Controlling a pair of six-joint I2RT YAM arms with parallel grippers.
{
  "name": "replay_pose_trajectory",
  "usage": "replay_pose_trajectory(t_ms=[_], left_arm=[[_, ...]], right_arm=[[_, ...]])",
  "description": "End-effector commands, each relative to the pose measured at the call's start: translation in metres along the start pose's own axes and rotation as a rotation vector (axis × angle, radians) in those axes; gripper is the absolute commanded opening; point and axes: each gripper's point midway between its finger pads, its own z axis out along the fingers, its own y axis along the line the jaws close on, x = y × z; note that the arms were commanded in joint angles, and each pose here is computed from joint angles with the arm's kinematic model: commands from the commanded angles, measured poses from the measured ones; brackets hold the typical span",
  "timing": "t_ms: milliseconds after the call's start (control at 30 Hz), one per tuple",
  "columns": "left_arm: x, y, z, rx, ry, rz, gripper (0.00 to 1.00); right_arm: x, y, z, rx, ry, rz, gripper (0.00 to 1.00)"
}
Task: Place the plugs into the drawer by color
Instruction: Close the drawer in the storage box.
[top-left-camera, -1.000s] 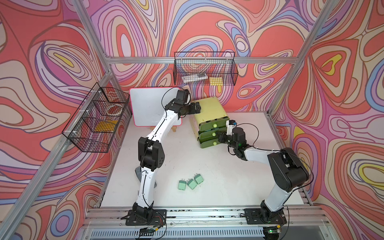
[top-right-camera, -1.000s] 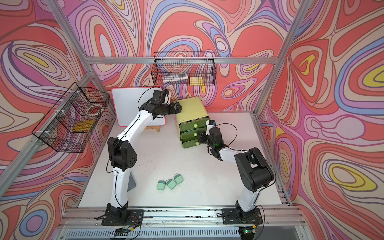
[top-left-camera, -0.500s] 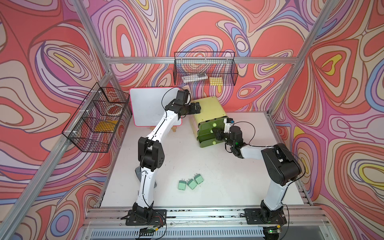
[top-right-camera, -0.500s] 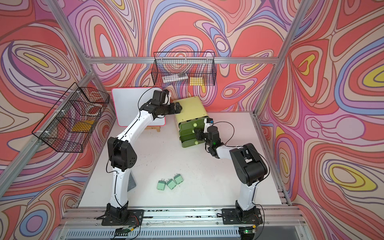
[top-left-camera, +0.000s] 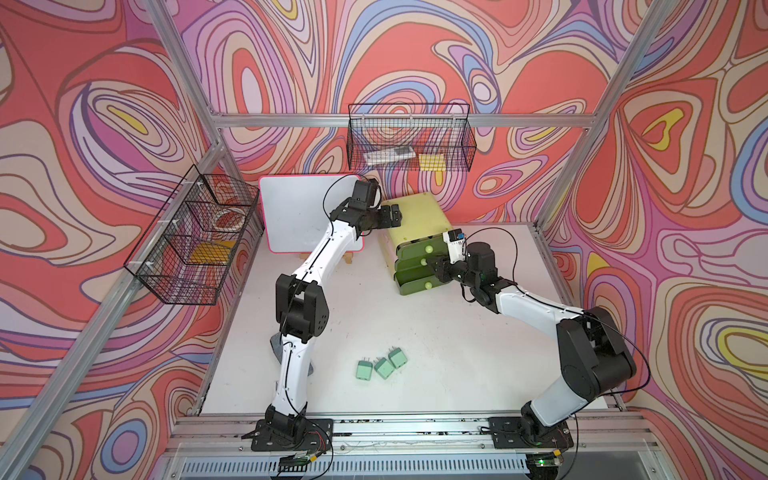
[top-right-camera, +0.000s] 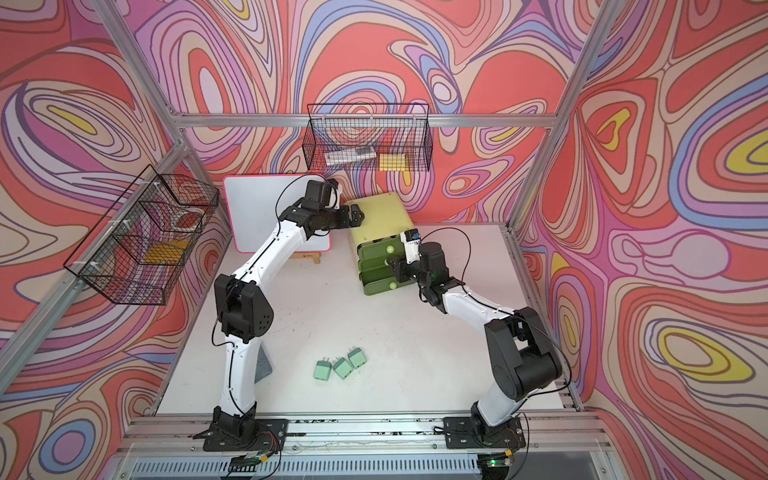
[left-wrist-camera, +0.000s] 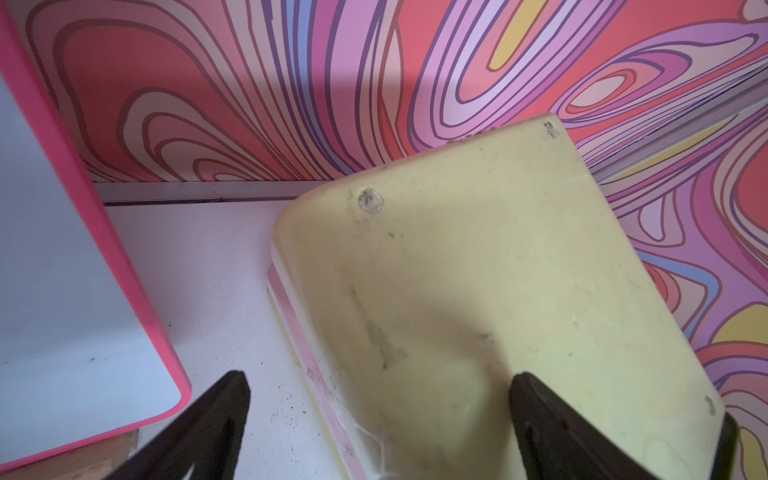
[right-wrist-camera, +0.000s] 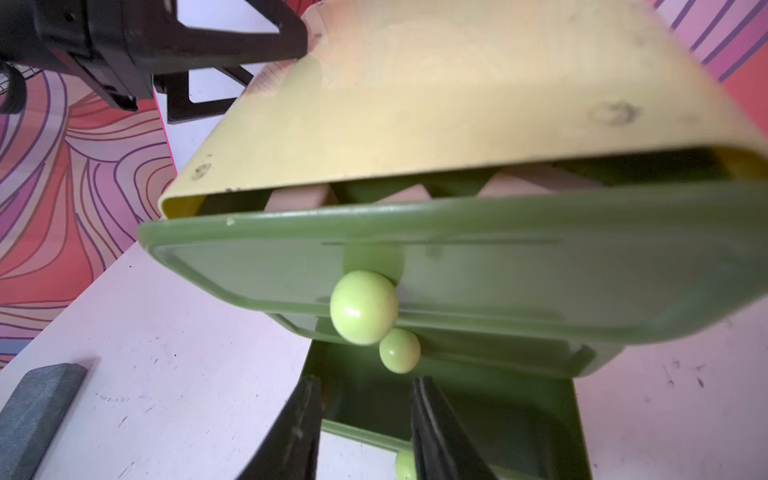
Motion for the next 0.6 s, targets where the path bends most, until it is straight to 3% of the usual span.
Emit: replay_pose_trajectory(t_ms=[0,200,367,433,567], left_arm=[[0.001,-0.007,-0.018,0.003,0.023,0.021,0.97],[0.003,-0.009,-0.016,0.013,0.031,0.018,0.97],[0.003,-0.009,-0.014,0.008,0.029,0.019,0.97],[0.002,-0.008,-0.014,0.005,0.027,0.023,0.97],[0.002,-0.006,-0.014,-0.004,0.030,0.027,0.97]], right_arm=[[-0.015,0.000,0.010,-0.007,-0.007,-0.053,0.40],[-0.024,0.002,0.028,-0.040,0.002,-0.063,0.43],[-0.017,0.009,0.013,-0.050,0.075,-0.136,0.53],[-0.004,0.012,0.001,-0.069,0.123,-0.194,0.57],[0.036,0.036,-0.026,-0.232,0.180,-0.453,0.67]])
